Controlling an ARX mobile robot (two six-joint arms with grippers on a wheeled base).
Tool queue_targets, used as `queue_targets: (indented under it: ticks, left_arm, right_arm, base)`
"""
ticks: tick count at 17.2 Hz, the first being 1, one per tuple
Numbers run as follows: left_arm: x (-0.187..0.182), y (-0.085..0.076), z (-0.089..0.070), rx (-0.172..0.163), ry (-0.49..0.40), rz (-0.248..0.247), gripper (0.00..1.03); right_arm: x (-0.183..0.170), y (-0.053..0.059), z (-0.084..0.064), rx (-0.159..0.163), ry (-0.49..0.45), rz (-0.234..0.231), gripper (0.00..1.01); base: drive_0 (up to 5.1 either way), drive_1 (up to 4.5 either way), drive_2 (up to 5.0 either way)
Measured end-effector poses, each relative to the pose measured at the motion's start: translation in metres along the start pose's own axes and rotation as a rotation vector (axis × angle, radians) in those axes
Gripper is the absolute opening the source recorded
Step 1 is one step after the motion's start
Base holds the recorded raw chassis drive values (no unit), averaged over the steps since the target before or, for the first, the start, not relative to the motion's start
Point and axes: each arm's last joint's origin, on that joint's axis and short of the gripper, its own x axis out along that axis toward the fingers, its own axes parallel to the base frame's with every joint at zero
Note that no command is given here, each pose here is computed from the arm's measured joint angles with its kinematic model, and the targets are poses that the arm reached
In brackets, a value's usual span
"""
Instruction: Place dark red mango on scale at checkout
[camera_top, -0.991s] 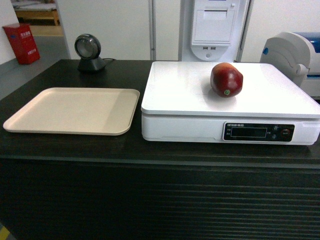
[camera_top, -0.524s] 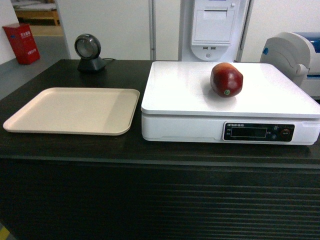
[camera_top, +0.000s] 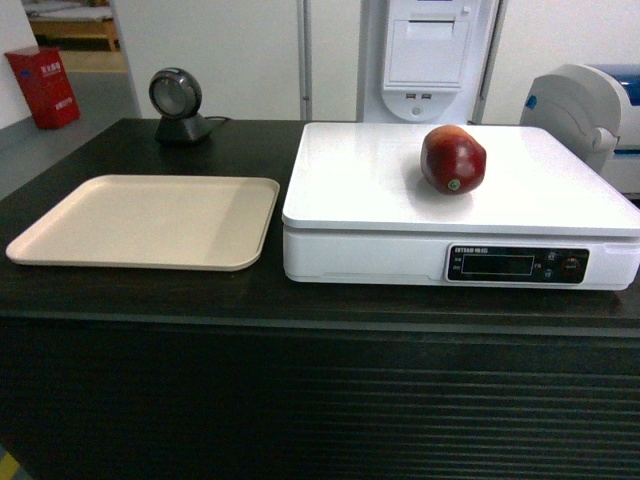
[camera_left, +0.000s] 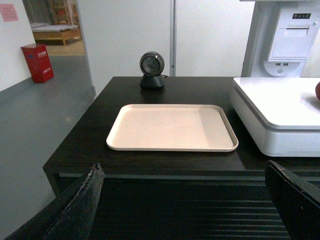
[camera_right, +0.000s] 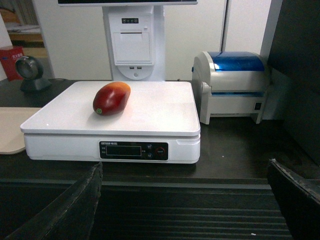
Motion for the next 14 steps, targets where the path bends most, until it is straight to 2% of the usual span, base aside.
queue_targets:
  ticks: [14]
  left_arm:
    - [0.0, 0.0, 0.0, 0.0, 0.0, 0.001, 0.98]
  right_arm:
    - [0.0, 0.0, 0.0, 0.0, 0.0, 0.001, 0.98]
  base:
    - [0.0, 0.0, 0.0]
